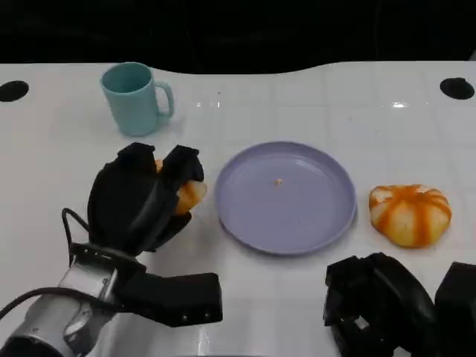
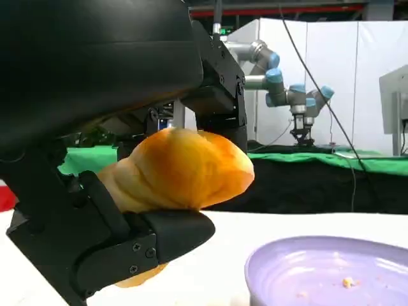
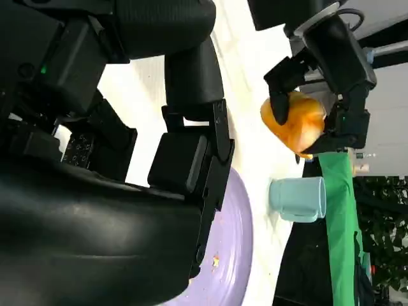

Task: Grasp the bread from the table and place it into the plate.

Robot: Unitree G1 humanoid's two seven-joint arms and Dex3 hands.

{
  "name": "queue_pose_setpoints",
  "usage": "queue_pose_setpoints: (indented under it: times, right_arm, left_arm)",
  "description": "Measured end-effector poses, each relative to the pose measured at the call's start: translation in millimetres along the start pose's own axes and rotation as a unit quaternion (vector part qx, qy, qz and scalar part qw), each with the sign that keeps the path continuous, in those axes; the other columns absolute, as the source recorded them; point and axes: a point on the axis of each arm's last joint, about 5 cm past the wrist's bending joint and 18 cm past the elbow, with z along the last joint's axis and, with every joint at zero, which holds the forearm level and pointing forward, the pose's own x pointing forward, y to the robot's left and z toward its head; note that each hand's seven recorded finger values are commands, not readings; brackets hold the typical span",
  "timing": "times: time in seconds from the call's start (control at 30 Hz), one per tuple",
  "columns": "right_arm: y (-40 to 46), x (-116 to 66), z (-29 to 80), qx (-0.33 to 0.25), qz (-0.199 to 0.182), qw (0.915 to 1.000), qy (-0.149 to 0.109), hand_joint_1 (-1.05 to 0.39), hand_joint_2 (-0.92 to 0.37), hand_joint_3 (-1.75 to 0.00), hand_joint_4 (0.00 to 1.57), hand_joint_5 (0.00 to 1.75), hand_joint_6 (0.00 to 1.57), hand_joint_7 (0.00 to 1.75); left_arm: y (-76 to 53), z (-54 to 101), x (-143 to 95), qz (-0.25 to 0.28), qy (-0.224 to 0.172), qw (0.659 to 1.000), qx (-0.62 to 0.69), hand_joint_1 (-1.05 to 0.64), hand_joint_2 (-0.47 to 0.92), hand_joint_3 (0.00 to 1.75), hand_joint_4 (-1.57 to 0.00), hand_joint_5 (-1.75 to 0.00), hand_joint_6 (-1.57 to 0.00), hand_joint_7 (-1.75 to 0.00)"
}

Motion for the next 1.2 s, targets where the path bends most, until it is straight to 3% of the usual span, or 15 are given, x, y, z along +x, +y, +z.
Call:
queue_pose_setpoints:
  times: [0.3, 0.57, 1.07, 1.2]
  right_arm:
    - [-1.2, 2.9, 0.0, 0.003, 0.008, 1.0, 0.0, -1.05, -0.03, -1.37, 1.54, 1.3, 1.57, 1.0]
    - [-1.4, 2.8, 0.6, -0.006, 0.009, 0.9999, -0.008, -1.05, -0.06, -1.36, 1.54, 1.3, 1.57, 1.02]
    - [-3.2, -1.4, -3.2, 0.001, 0.004, 1.0, 0.0, -1.05, -0.04, -1.39, 1.55, 1.3, 1.57, 1.03]
    - [-3.5, -2.5, -3.7, 0.002, 0.009, 1.0, 0.001, -1.05, -0.06, -1.36, 1.54, 1.29, 1.57, 1.01]
  left_arm:
    - [9.9, 5.4, 13, 0.034, -0.032, 0.999, -0.026, -0.29, 0.24, 1.48, -0.97, -1.75, -0.72, -1.75]
    - [10.6, 28.2, 33, 0.052, -0.072, 0.992, -0.088, -0.22, 0.15, 1.51, -1.02, -1.75, -0.76, -1.75]
    - [-13.2, 62.9, 59, -0.016, -0.108, 0.984, -0.138, -0.26, 0.09, 1.6, -1.08, -1.75, -0.83, -1.75]
    - [-19.4, 69.9, 64, -0.035, -0.116, 0.985, -0.122, -0.28, 0.14, 1.6, -1.08, -1.75, -0.84, -1.75]
